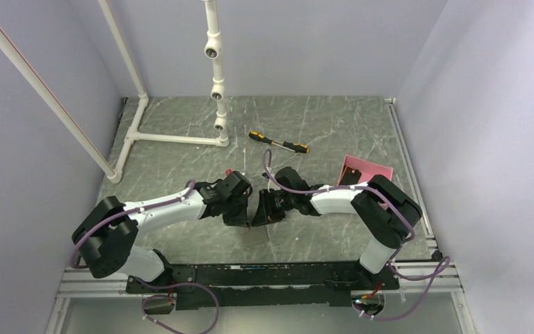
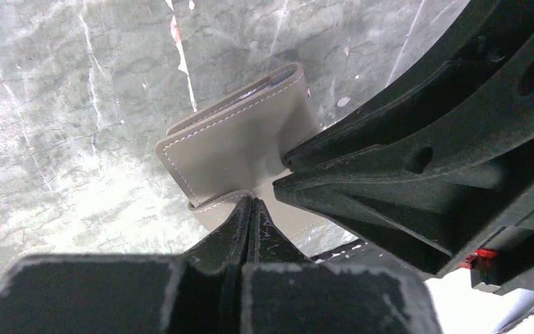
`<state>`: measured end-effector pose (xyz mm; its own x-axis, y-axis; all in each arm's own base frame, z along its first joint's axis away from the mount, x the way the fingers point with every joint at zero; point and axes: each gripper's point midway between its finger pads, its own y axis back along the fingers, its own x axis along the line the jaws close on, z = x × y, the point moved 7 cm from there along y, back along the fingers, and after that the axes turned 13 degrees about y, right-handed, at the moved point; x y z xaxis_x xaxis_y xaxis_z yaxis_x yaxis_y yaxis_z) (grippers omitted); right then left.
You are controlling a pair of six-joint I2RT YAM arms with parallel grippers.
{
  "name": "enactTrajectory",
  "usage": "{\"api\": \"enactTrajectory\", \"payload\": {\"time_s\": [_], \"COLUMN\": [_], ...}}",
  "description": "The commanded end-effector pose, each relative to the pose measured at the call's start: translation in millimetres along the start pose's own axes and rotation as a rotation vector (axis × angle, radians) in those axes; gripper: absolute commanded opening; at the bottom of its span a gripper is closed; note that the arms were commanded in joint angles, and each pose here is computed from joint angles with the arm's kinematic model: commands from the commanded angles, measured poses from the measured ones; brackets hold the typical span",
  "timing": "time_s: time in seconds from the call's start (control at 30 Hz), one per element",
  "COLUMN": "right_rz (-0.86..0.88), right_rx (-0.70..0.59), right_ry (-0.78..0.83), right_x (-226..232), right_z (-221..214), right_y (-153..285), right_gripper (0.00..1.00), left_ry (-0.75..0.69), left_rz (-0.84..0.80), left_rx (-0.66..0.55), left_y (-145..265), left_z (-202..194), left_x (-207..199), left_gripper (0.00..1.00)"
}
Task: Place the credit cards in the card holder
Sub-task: Close the card holder at the center of the board.
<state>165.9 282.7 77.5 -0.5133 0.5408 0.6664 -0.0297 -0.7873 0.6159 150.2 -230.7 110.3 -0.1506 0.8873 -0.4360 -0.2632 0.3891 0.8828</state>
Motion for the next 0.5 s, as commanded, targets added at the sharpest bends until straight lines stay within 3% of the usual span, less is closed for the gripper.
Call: {"api": "enactTrajectory", "payload": {"time_s": [0.0, 0.47], "right_rz": [-0.069, -0.072], "right_rx": [0.049, 0.063], "right_ry": [0.009, 0.005], "right_x": [-12.9, -13.8], "right_z": [-13.3, -14.5], "right_y": [-8.1, -11.4], "right_gripper": [0.25, 0.25], "left_ry": [-0.011, -0.017], "left_rz": [-0.092, -0.070], "left_rx": [-0.026, 0.013], "left_y": [5.8, -5.6], "left_z": [7.5, 4.6], "left_x": [-17.5, -15.8], "left_gripper": [0.00, 0.00]}}
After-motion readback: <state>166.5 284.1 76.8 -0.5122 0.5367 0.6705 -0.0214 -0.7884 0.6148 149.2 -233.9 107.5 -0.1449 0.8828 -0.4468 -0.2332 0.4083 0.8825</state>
